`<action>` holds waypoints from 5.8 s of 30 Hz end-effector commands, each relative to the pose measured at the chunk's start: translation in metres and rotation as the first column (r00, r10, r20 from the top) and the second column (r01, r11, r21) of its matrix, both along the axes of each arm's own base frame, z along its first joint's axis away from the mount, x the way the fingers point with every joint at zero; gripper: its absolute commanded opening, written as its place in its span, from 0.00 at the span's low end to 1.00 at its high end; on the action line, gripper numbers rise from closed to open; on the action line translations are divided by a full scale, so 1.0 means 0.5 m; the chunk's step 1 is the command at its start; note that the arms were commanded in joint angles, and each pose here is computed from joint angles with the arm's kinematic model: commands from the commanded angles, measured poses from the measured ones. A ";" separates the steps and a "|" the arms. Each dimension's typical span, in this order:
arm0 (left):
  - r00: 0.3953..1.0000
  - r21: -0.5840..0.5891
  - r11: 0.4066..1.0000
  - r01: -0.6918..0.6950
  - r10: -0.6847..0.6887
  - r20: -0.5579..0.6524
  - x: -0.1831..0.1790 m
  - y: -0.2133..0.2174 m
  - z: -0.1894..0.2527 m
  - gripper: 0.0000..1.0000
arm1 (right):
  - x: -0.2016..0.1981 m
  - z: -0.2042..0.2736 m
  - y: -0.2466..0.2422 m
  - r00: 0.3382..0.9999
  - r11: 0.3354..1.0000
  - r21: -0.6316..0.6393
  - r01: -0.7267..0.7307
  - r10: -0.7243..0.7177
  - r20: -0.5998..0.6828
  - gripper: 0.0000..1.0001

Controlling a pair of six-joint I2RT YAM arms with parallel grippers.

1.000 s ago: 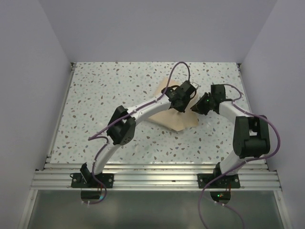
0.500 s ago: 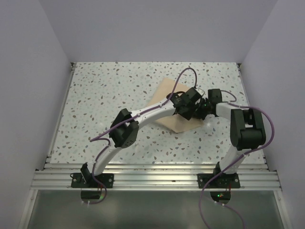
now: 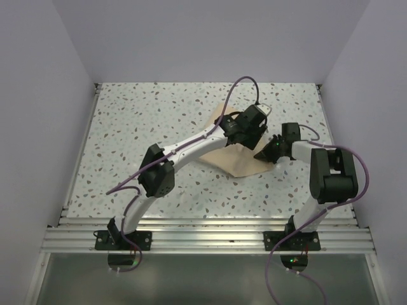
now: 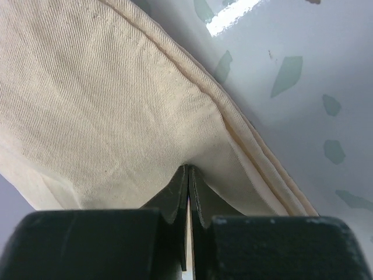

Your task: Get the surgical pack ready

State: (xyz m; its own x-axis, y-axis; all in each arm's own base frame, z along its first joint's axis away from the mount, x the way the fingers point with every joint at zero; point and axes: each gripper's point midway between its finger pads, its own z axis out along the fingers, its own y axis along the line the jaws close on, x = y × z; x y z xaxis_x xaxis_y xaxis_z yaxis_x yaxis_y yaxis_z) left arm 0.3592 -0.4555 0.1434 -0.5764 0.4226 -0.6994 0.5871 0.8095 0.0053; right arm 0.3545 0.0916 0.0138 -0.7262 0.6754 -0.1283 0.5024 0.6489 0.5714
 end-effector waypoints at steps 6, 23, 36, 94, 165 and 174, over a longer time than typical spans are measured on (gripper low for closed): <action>0.999 0.048 0.998 -0.034 0.033 0.020 0.040 -0.010 -0.054 0.58 | -0.077 -0.046 -0.056 0.992 0.993 -0.115 0.018 -0.032 -0.126 0.00; 0.995 0.203 0.979 -0.033 0.051 -0.083 0.019 0.024 -0.209 0.39 | -0.098 -0.048 -0.063 0.990 0.994 -0.107 0.034 -0.048 -0.134 0.00; 0.988 0.296 0.955 -0.008 0.053 -0.145 -0.015 0.056 -0.299 0.42 | -0.068 -0.021 -0.055 0.995 0.996 -0.074 0.048 -0.055 -0.087 0.00; 0.977 -0.081 0.997 0.001 -0.018 -0.212 0.040 0.023 -0.055 0.00 | 0.020 0.073 0.037 0.997 0.997 0.077 -0.023 0.017 0.081 0.01; 0.986 -0.353 0.935 -0.021 -0.040 -0.164 0.089 0.110 0.185 0.00 | 0.100 0.083 0.198 0.981 0.966 0.259 -0.008 -0.042 0.190 0.00; 0.987 -0.337 0.941 -0.015 -0.041 -0.157 0.091 0.118 0.177 0.00 | 0.067 0.117 0.127 0.980 0.983 0.182 0.011 -0.047 0.195 0.00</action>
